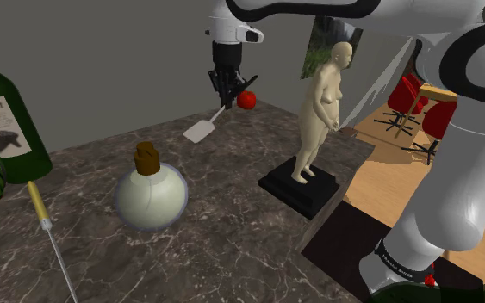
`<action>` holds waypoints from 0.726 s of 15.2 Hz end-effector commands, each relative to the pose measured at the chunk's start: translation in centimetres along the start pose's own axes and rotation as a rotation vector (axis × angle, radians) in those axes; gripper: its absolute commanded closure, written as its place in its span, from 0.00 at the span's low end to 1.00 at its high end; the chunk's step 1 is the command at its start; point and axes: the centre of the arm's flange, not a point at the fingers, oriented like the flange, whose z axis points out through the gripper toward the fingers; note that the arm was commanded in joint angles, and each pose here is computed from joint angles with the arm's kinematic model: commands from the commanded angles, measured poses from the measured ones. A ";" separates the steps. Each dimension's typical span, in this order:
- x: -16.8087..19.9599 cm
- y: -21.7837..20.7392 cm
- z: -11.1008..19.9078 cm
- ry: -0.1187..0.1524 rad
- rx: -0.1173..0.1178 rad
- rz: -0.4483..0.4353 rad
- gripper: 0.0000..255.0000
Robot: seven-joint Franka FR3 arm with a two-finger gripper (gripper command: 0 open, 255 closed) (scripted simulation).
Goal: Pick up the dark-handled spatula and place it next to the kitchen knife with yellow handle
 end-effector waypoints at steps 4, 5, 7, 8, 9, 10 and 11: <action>-5.9 2.9 -0.4 0.000 0.000 0.002 1.00; -7.1 3.4 -0.4 0.000 0.000 0.002 1.00; -9.5 4.5 -0.6 0.000 0.000 0.002 1.00; -10.7 5.0 -0.7 0.000 0.000 0.002 1.00; -11.9 5.6 -0.8 0.000 0.000 0.002 1.00; -13.1 6.1 -0.8 0.000 0.000 0.002 1.00; -14.3 6.7 -0.9 0.000 0.000 0.002 1.00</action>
